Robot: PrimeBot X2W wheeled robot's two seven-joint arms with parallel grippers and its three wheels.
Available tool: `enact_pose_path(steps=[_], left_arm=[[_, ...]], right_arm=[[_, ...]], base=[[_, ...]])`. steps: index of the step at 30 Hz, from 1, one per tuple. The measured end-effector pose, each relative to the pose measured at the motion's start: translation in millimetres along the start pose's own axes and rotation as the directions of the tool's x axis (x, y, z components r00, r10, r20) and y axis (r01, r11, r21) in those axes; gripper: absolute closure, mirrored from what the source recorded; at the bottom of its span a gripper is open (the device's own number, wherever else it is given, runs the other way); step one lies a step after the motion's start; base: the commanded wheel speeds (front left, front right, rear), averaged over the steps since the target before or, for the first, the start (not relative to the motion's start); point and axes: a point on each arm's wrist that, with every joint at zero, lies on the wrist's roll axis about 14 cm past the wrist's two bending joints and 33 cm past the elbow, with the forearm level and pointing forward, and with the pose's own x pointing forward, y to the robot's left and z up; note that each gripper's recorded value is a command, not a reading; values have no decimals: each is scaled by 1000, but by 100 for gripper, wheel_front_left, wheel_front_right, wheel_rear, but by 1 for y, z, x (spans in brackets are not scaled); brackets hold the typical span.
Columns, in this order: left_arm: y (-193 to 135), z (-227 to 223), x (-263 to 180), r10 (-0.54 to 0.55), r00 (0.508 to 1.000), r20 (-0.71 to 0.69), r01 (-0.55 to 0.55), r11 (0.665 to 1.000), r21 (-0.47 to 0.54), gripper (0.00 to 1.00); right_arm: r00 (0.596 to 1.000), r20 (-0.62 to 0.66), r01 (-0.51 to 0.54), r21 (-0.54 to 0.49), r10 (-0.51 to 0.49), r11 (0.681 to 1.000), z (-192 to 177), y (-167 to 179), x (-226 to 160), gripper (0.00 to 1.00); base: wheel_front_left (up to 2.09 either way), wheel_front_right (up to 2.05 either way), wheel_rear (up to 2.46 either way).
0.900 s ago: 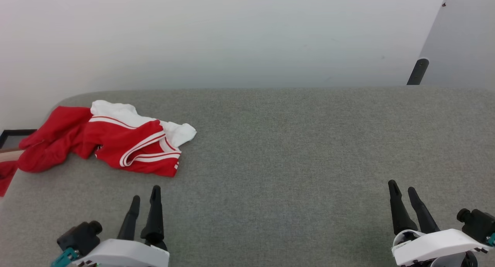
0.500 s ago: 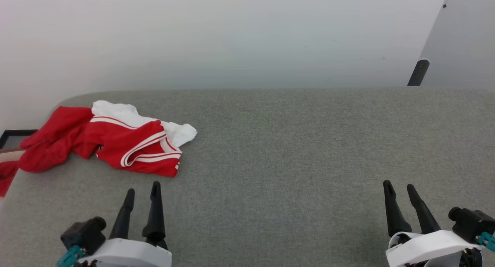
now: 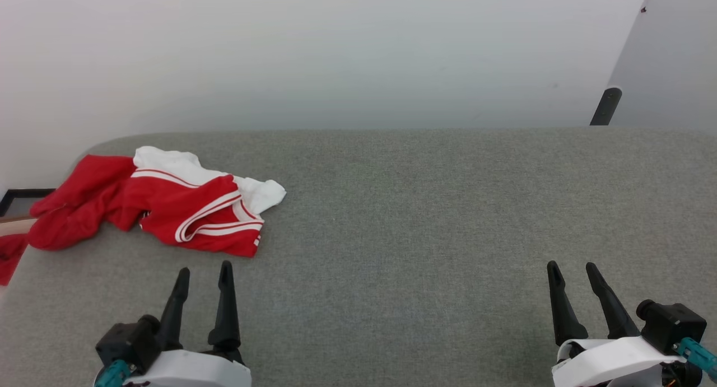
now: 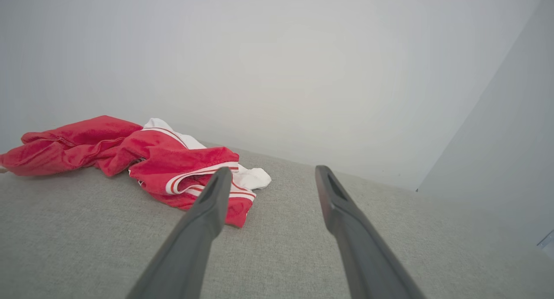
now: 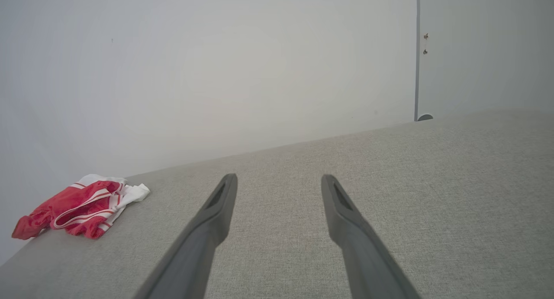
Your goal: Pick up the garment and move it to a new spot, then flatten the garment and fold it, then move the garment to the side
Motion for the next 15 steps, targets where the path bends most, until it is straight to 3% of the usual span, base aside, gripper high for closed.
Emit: enact_pose_path(steps=[15], left_arm=[[-6, 6, -2, -33, 999, 35, 28, 992, 124, 0]], right_arm=[[999, 27, -34, -115, 37, 993, 6, 8, 0, 0]], base=[[0, 0, 0]])
